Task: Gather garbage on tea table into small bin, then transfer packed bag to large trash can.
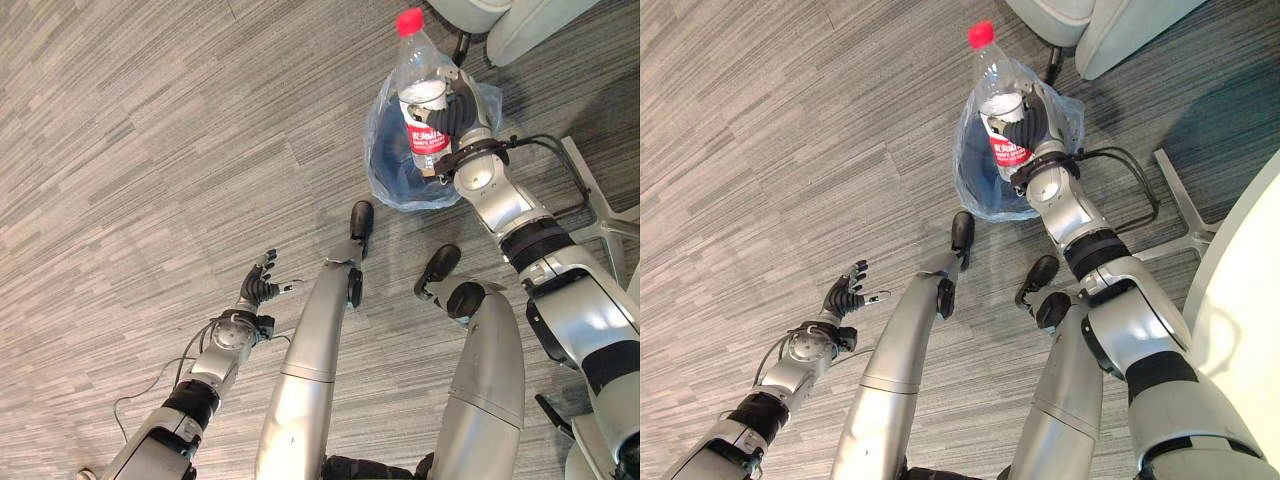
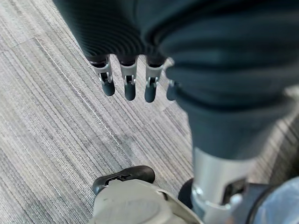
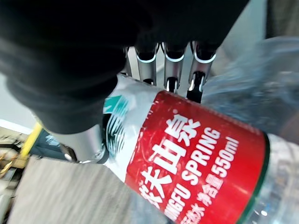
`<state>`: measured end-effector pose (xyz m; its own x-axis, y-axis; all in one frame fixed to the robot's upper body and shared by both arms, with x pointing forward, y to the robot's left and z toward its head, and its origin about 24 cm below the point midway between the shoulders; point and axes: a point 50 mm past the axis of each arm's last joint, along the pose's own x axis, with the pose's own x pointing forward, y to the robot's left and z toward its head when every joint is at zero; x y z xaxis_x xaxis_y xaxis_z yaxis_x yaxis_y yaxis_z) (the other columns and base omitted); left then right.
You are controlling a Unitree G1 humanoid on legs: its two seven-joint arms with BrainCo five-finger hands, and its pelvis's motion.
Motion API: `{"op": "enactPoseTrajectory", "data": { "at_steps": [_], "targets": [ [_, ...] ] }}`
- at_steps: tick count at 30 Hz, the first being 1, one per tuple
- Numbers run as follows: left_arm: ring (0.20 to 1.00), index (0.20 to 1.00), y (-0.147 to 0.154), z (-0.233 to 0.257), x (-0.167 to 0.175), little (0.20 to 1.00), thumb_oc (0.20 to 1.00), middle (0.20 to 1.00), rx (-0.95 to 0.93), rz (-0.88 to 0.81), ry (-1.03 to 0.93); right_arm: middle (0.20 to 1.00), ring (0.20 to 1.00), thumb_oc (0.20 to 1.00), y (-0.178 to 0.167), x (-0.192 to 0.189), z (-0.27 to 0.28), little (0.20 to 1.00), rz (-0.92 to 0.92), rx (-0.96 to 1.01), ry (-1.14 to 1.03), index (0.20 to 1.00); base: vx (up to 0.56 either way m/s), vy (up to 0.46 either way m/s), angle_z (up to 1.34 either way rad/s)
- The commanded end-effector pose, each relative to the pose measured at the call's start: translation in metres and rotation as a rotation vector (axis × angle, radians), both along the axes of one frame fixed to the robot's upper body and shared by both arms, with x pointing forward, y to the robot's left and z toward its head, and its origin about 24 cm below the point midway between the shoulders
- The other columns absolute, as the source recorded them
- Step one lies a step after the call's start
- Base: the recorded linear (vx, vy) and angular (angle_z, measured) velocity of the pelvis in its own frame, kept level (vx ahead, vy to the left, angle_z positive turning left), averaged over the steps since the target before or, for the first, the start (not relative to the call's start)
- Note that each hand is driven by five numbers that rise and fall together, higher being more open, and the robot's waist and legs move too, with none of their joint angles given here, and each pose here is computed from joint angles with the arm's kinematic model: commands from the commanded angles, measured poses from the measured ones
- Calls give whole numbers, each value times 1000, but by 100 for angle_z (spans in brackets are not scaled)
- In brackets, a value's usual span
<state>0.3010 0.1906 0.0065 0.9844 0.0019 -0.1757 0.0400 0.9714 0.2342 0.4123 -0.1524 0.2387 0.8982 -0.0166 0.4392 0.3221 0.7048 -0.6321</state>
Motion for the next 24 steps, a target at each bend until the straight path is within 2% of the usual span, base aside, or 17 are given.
{"op": "enactPoseTrajectory", "data": {
  "at_steps": [1,6,12,14,24],
  "targets": [
    [1000,1000,6,-21,-17,1000,1000,1000,12,28,63,1000,1000,1000,-2,-8,-44,1000,16,16,72,1000,0,0,0],
    [1000,1000,9,-21,-19,1000,1000,1000,6,56,59,1000,1000,1000,1,-19,-57,1000,55,-60,56,1000,0,0,0],
    [1000,1000,12,-23,-22,1000,1000,1000,18,74,60,1000,1000,1000,9,-35,-75,1000,111,-351,28,1000,-8,-19,-4],
    [1000,1000,14,-24,-22,1000,1000,1000,31,75,61,1000,1000,1000,14,-35,-82,1000,125,-472,47,1000,-7,-21,-9],
    [1000,1000,22,-16,-20,1000,1000,1000,39,83,30,1000,1000,1000,22,-19,-94,1000,88,-691,144,1000,-1,-17,-1]
  ]
}}
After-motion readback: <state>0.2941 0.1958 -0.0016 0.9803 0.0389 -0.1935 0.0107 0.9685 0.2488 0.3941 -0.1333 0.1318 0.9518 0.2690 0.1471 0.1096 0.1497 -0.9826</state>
